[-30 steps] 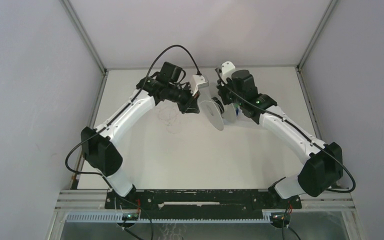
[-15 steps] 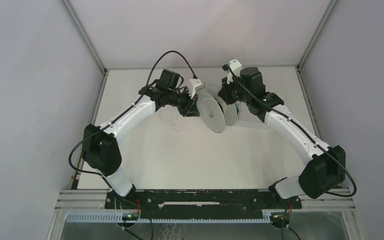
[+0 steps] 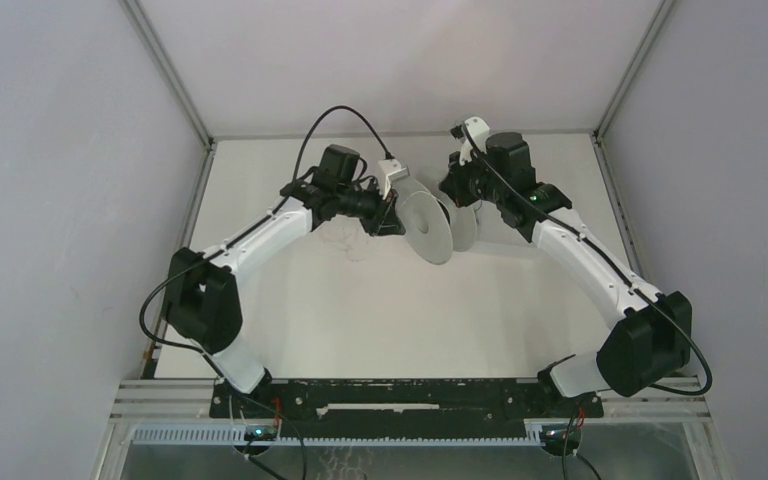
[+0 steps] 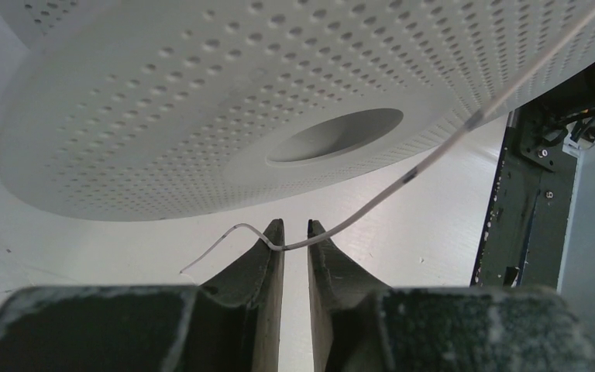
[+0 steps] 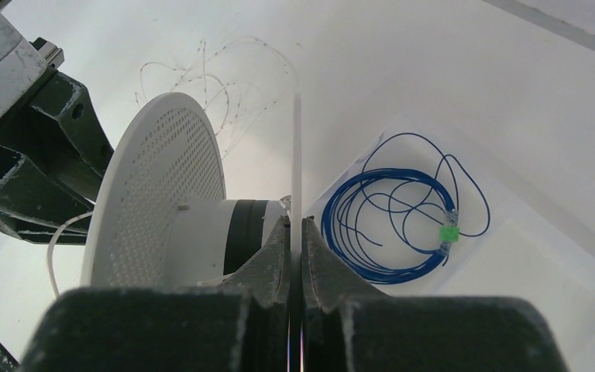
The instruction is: Wrap the cables
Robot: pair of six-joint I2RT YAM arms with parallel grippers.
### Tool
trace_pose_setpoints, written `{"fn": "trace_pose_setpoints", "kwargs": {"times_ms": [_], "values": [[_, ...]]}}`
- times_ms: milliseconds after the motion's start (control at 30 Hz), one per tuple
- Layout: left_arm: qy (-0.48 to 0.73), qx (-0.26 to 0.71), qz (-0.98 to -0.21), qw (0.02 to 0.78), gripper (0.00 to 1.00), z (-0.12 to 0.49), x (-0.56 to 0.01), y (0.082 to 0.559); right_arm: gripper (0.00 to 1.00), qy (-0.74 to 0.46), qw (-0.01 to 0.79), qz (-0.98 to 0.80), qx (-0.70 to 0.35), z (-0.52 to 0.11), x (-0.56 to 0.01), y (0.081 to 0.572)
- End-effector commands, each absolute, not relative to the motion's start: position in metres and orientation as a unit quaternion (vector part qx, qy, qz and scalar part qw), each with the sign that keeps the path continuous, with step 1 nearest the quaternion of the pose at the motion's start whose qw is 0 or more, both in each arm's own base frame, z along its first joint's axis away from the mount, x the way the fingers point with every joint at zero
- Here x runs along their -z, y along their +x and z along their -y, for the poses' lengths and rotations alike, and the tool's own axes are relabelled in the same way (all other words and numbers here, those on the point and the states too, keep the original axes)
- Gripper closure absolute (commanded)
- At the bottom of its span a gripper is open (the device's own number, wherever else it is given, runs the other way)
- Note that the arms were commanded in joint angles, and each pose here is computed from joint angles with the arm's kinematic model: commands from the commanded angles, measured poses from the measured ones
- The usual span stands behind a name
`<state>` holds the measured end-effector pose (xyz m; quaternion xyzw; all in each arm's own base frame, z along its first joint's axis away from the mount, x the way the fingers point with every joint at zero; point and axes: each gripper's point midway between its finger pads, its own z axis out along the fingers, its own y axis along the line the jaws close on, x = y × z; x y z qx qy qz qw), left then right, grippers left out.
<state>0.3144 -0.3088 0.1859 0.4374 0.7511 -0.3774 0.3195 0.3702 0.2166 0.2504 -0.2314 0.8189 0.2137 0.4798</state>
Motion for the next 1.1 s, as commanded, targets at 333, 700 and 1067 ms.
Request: {"fn": "trace_pose_setpoints", "kwargs": {"times_ms": [333, 700, 1067], "values": [[0.454, 0.395, -0.696, 0.391, 0.74, 0.313, -0.194, 0.315, 1.00, -0.219, 0.536, -0.775, -0.252, -0.221, -0.308, 0.373], [0.472, 0.391, -0.687, 0.389, 1.00, 0.309, -0.189, 0.313, 1.00, -0.214, 0.533, -0.781, -0.245, -0.216, -0.304, 0.375], [0.523, 0.394, -0.654, 0.379, 1.00, 0.286, -0.204, 0.297, 1.00, -0.190, 0.542, -0.790, -0.217, -0.206, -0.303, 0.383]]}}
